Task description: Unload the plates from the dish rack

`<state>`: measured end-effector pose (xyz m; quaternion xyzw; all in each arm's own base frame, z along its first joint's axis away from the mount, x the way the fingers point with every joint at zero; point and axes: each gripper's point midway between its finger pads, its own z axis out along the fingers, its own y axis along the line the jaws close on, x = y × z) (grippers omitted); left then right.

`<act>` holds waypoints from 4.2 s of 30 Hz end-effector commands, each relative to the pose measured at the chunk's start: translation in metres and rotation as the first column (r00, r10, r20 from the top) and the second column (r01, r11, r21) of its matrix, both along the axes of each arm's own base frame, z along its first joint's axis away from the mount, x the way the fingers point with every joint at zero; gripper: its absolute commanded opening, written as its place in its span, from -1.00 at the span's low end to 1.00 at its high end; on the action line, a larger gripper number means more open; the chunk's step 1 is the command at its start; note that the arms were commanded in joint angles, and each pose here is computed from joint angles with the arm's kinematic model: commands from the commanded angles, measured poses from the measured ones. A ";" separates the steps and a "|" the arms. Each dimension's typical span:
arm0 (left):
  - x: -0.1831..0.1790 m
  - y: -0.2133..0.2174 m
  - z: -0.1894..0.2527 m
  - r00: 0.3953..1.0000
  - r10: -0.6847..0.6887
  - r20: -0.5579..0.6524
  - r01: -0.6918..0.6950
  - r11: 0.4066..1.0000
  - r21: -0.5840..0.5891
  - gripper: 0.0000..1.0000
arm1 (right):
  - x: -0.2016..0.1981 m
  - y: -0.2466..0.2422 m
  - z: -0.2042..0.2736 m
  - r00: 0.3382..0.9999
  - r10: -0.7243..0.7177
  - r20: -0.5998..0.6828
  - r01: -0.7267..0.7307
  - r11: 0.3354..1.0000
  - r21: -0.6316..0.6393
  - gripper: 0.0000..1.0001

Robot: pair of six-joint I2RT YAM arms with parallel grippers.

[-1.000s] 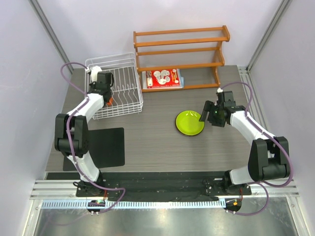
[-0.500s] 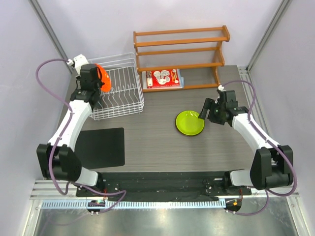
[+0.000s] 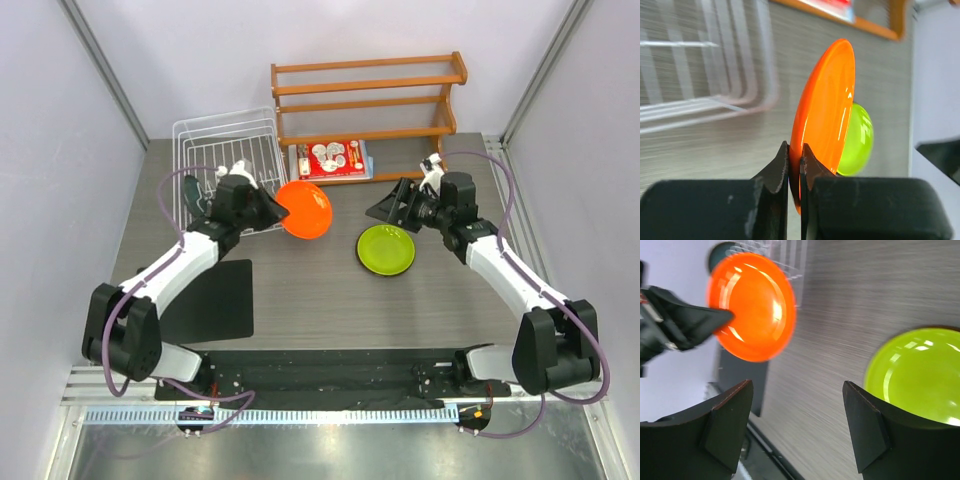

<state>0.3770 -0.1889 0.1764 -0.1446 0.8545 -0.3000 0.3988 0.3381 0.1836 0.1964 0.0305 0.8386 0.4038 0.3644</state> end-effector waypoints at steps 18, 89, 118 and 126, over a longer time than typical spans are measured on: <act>-0.019 -0.097 0.065 0.958 -0.214 0.192 0.254 0.944 -0.211 -1.00 | 0.008 0.040 0.006 0.991 0.133 0.015 -0.133 0.975 0.180 0.47; 0.071 0.225 0.005 0.815 0.545 0.199 -0.543 0.596 0.591 0.94 | 0.001 -0.108 -0.090 0.935 -0.317 -0.160 0.212 0.859 -0.466 0.51; 0.107 0.260 -0.029 0.755 0.633 0.174 -0.595 0.548 0.588 0.41 | 0.002 -0.107 -0.113 0.927 -0.302 -0.222 0.162 0.858 -0.487 0.50; 0.104 0.262 -0.052 0.753 0.646 0.125 -0.582 0.565 0.585 0.13 | 0.001 -0.106 -0.116 0.927 -0.298 -0.229 0.156 0.859 -0.488 0.49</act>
